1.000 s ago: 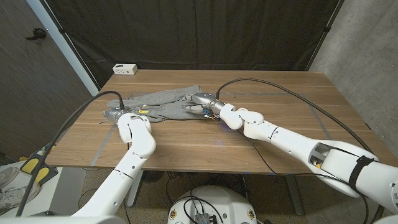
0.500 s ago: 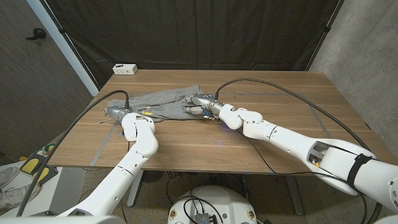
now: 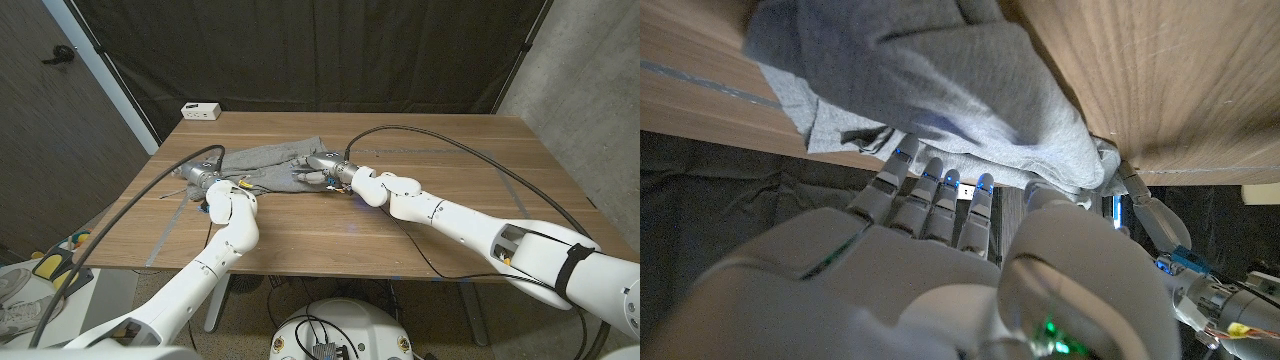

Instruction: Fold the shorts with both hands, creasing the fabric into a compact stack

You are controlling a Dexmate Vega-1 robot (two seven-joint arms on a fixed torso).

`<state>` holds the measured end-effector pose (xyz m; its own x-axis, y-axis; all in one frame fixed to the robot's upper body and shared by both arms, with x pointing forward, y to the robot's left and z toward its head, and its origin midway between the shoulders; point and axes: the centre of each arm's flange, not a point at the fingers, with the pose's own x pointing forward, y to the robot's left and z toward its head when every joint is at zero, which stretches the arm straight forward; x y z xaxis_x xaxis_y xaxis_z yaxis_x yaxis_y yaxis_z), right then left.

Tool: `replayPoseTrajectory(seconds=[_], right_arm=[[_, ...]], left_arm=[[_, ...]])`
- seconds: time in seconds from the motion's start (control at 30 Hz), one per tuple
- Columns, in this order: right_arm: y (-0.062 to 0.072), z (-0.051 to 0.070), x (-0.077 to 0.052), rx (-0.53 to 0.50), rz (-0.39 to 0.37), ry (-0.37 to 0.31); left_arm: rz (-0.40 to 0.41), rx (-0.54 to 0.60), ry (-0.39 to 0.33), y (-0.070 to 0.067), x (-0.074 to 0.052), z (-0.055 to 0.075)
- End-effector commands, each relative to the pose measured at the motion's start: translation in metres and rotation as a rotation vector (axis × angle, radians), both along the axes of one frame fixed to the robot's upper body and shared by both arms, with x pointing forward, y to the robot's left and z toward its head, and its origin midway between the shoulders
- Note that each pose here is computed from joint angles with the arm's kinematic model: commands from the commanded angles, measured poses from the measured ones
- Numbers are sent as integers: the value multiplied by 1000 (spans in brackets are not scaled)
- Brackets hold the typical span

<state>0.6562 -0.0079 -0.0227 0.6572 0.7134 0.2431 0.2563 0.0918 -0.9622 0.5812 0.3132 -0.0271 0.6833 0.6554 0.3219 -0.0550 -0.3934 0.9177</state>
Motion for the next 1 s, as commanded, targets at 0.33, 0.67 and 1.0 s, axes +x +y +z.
replayPoseTrajectory(seconds=[0.33, 0.67, 1.0], right_arm=[[4, 3, 3, -12, 6, -1], [2, 2, 3, -29, -11, 7], [0, 4, 0, -35, -13, -3]], left_arm=[[25, 90, 109, -2, 20, -12], [14, 221, 3, -1, 19, -23], [-20, 287, -131, -2, 13, -25]])
